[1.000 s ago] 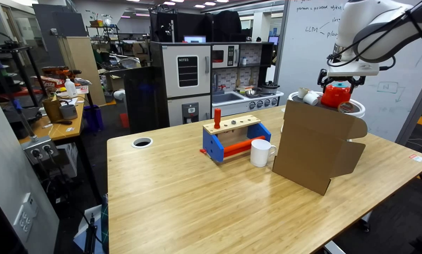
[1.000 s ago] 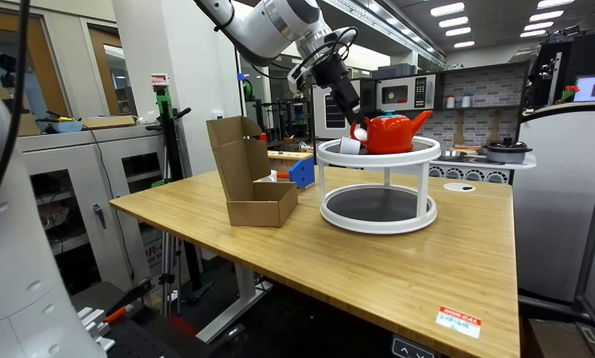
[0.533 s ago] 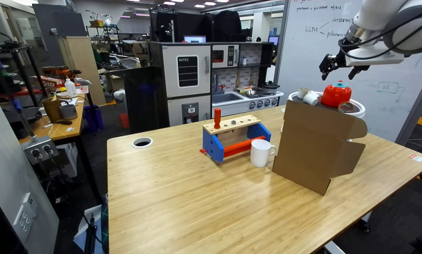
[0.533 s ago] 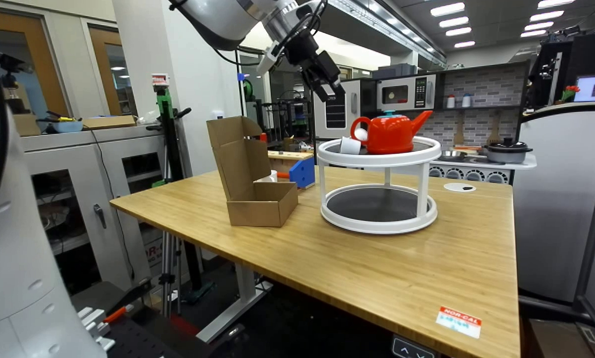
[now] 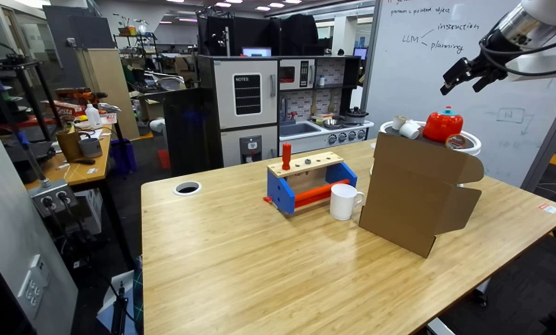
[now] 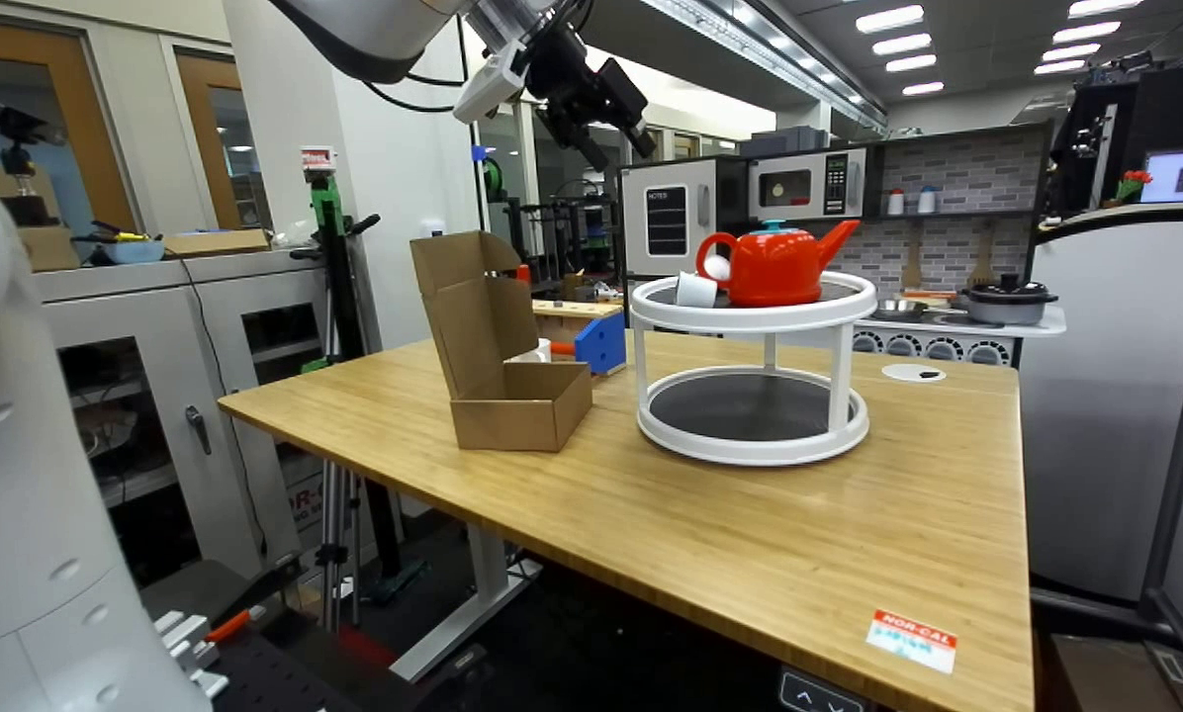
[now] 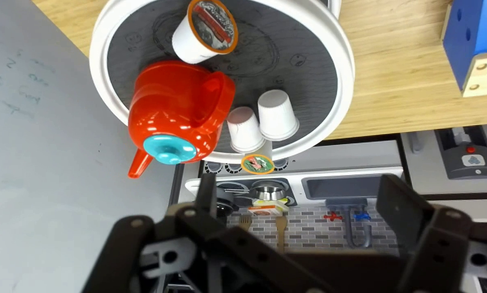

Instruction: Put the kettle on the top shelf of the stand

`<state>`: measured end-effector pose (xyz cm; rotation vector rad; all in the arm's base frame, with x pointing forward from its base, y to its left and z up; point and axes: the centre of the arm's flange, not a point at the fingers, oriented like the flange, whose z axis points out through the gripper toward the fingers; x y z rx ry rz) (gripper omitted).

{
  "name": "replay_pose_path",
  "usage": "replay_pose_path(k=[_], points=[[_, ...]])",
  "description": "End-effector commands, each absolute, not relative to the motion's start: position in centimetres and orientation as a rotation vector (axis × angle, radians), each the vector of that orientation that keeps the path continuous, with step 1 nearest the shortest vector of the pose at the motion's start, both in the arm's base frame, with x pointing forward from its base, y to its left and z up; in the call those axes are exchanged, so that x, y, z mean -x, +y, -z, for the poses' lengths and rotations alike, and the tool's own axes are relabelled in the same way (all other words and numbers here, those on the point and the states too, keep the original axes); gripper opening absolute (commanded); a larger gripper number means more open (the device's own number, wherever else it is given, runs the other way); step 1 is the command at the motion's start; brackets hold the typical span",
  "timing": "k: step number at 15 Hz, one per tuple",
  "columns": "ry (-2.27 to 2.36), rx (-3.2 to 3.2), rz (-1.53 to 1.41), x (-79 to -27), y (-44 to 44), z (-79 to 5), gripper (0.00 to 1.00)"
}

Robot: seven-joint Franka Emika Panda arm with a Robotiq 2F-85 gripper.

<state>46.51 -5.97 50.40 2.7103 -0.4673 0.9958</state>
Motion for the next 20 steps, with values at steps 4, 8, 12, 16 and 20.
replay_pose_path(k=[4,8,12,16,20], points=[[-0.628,-2.742,-1.007,-44.54,-7.07,-51.17,1.00],[-0.695,-2.768,-0.988,-44.12,-7.02,-51.18,1.00],[-0.696,-2.769,-0.986,-44.10,-7.03,-51.12,1.00],[-0.696,-2.769,-0.986,-44.10,-7.03,-51.11,1.00],[-0.696,-2.769,-0.986,-44.10,-7.03,-51.11,1.00]])
